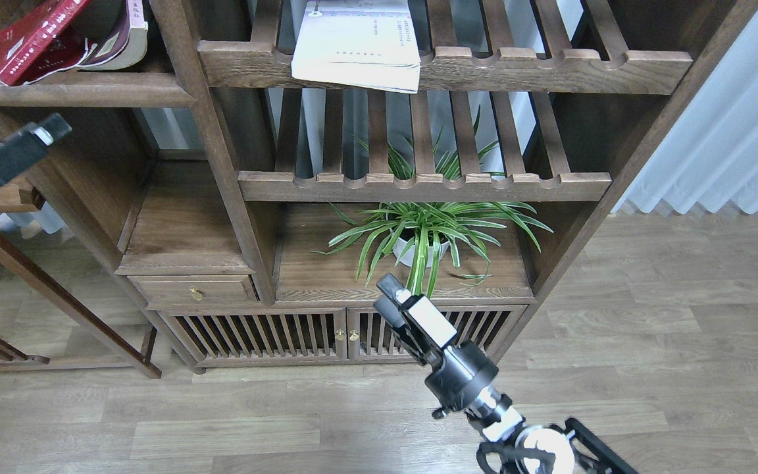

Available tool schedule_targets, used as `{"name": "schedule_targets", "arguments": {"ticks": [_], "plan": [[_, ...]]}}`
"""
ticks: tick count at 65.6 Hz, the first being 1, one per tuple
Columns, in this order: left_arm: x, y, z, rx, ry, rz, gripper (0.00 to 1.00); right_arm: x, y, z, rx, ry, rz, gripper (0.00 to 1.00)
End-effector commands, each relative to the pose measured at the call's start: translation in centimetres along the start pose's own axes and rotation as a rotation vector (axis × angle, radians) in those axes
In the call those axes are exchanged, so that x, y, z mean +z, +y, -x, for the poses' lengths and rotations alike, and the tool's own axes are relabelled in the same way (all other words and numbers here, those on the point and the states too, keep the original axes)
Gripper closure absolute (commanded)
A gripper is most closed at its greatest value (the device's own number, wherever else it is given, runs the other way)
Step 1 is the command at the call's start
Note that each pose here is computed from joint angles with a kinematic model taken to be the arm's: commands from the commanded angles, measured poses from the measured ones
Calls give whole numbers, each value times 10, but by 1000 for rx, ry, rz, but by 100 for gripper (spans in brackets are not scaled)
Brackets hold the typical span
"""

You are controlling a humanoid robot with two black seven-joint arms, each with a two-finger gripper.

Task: Organize books on shelf
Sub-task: 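Reach the right gripper up to the white book on the top shelf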

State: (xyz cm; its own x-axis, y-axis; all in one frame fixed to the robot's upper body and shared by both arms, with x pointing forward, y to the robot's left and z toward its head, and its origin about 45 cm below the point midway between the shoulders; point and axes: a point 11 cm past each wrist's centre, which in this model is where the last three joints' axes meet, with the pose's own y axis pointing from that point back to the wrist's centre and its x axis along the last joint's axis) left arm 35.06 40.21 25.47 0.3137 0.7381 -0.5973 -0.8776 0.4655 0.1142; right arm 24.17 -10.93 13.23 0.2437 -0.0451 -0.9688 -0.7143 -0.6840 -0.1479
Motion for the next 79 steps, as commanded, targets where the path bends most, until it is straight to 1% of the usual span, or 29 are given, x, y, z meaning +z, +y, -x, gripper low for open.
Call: {"name": "schedule_targets", "arguments": {"ticks": [1,7,10,11,22,29,42,49,68,79], "plan": [[-21,6,-8,17,60,-5,22,-7,-16,12,-43,74,35,1],[-32,13,-15,34,98,-2,21,-19,-33,25,-83,113,34,1],[-40,17,-18,45,123,-1,20,-28,-44,27,-45,131,32,1],[-45,22,-22,57,137,-3,19,-37,-56,29,0,151,26,1],[-57,36,-31,90,184,3,17,-63,-87,36,146,208,-10,1],[-61,42,-36,107,199,6,16,-76,-104,45,201,237,-34,1],[-61,48,-44,134,211,16,16,-96,-129,77,141,251,-82,1],[-61,48,-44,134,211,16,16,-101,-139,92,108,271,-84,1],[-57,51,-46,142,203,22,13,-104,-154,113,76,269,-75,1],[-57,51,-46,142,204,23,12,-116,-159,123,56,229,-129,6]]}}
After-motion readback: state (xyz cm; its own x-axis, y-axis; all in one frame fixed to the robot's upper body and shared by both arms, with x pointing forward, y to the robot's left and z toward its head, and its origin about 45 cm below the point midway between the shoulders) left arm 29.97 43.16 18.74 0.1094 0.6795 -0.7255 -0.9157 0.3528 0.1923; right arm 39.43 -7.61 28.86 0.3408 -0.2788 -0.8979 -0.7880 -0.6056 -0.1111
